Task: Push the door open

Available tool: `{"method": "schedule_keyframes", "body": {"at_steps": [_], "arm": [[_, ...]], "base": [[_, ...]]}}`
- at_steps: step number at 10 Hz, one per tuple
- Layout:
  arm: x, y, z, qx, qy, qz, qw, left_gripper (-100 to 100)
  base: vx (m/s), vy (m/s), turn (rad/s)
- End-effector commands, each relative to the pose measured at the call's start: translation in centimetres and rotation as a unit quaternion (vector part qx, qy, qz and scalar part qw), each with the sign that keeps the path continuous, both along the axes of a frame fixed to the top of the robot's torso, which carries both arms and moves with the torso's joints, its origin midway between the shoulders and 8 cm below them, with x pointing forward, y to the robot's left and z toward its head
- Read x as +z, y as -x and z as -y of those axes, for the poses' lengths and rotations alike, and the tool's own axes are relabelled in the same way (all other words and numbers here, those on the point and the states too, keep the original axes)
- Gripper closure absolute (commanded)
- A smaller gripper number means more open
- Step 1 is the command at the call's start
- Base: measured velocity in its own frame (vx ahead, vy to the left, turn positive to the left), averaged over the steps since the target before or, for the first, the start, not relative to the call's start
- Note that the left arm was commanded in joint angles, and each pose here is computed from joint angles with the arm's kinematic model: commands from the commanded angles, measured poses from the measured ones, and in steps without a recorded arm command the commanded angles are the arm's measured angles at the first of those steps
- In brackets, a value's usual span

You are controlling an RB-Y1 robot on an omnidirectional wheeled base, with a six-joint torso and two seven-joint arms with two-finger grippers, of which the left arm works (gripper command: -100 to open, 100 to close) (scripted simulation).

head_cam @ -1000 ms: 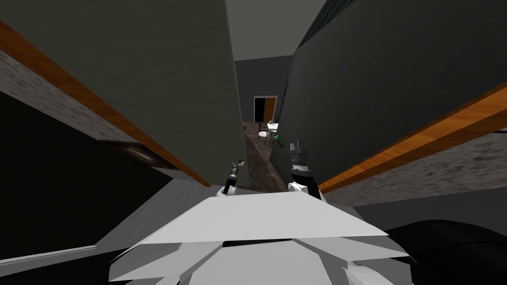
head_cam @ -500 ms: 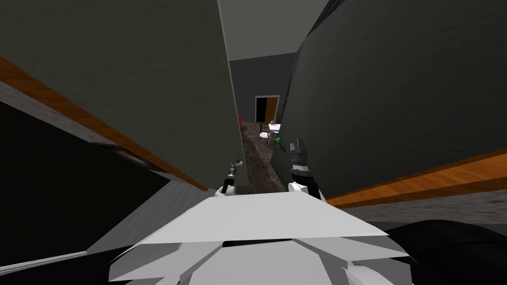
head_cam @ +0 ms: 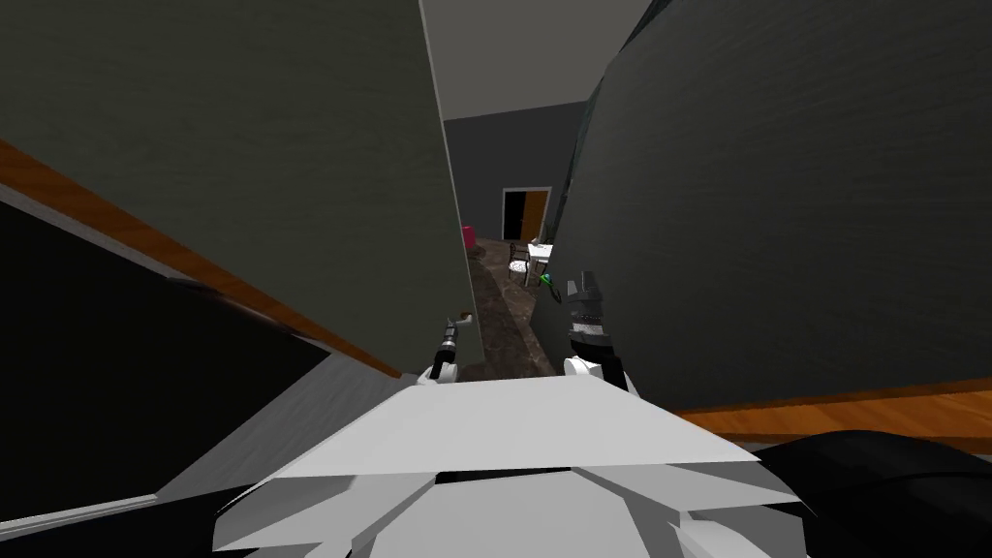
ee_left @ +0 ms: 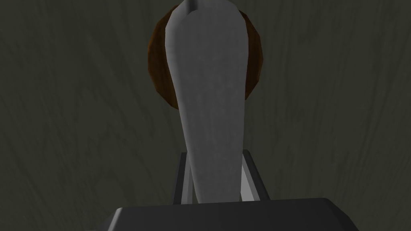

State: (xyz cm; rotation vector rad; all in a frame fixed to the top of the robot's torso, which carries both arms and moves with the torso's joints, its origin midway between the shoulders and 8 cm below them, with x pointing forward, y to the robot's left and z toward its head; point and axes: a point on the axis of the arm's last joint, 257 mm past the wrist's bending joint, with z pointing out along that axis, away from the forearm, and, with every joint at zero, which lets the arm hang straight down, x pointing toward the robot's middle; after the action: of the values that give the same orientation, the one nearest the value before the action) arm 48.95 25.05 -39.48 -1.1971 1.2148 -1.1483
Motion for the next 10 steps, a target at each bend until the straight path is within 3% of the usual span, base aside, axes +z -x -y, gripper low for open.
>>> {"method": "schedule_keyframes", "body": {"at_steps": [1,10], "arm": [[0.7,-0.3,-1.8,0.017,-0.003,0.009,0.9998,100],[0.5,0.2,-5.4,0.074,0.013,0.008,0.9971,100]], "base": [[0.153,-0.101,0.065],[0.171,-0.098,0.066]]}}
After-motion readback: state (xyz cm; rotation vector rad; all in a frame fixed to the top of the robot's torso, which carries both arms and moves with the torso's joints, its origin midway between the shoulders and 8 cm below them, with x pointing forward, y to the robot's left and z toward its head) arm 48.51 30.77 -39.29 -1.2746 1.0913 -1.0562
